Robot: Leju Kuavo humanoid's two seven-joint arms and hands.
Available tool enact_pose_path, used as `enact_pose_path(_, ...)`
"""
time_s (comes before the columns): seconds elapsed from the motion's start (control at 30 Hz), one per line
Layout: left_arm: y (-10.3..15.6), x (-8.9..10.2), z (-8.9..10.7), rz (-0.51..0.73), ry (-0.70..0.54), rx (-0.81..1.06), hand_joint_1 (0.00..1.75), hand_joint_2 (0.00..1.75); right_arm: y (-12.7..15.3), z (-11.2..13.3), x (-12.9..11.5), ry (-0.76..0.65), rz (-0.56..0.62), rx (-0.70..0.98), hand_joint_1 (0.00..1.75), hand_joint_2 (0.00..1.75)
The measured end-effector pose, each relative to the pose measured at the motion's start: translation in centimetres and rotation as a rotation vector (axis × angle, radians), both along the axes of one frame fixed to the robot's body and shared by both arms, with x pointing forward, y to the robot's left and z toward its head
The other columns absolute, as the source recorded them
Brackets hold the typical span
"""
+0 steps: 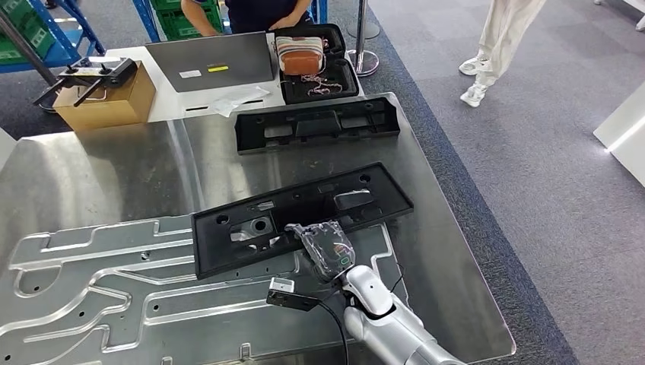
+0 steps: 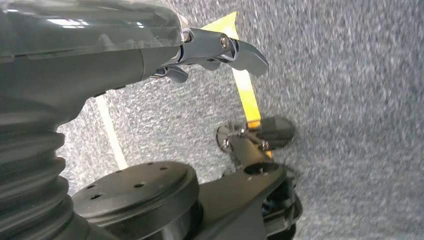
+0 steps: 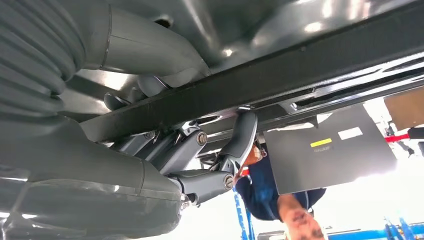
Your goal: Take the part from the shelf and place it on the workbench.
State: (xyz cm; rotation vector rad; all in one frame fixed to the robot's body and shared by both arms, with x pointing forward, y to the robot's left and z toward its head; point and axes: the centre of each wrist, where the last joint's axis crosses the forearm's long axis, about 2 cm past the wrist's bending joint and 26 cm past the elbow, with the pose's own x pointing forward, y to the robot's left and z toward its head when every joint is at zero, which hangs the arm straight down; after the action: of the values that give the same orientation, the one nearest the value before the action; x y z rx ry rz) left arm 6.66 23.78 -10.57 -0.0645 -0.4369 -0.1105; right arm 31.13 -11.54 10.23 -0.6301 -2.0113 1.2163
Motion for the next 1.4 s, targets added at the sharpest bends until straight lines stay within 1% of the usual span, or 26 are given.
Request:
enact_pose_path(0.1, 0.0, 0.2, 0.0, -0.004, -0.001, 0.005, 0.0, 1.75, 0.7, -0.2, -0.6, 0.003, -0.023, 0.002, 1.75, 1.75)
enact_pose_path(0.27, 0.0, 0.4, 0.1, -0.012, -0.01, 0.016, 0.0, 1.75, 1.0, -0.4, -1.1, 0.008, -0.051, -0.019, 1.75, 1.75)
enact_pose_path(0.7, -0.1, 0.8, 0.1, -0.05, -0.028, 0.042, 0.0, 1.75, 1.0, -1.3, -2.3, 0.068, -0.078, 0.014, 1.75, 1.75)
enact_pose_path(0.93, -0.4, 0.9, 0.2, -0.106, -0.037, 0.076, 0.0, 1.75, 0.6, -1.5, -3.1, 0.092, -0.089, 0.051, 1.75, 1.75)
enact_pose_path(1.17, -0.7, 1.0, 0.3, -0.181, -0.039, 0.073, 0.0, 1.75, 0.4, -2.2, -4.8, 0.141, -0.096, 0.079, 1.75, 1.75)
enact_pose_path(1.4, -0.9, 1.1, 0.3, -0.218, -0.039, 0.101, 0.0, 1.75, 0.1, -2.3, -5.3, 0.144, -0.106, 0.087, 1.75, 1.75)
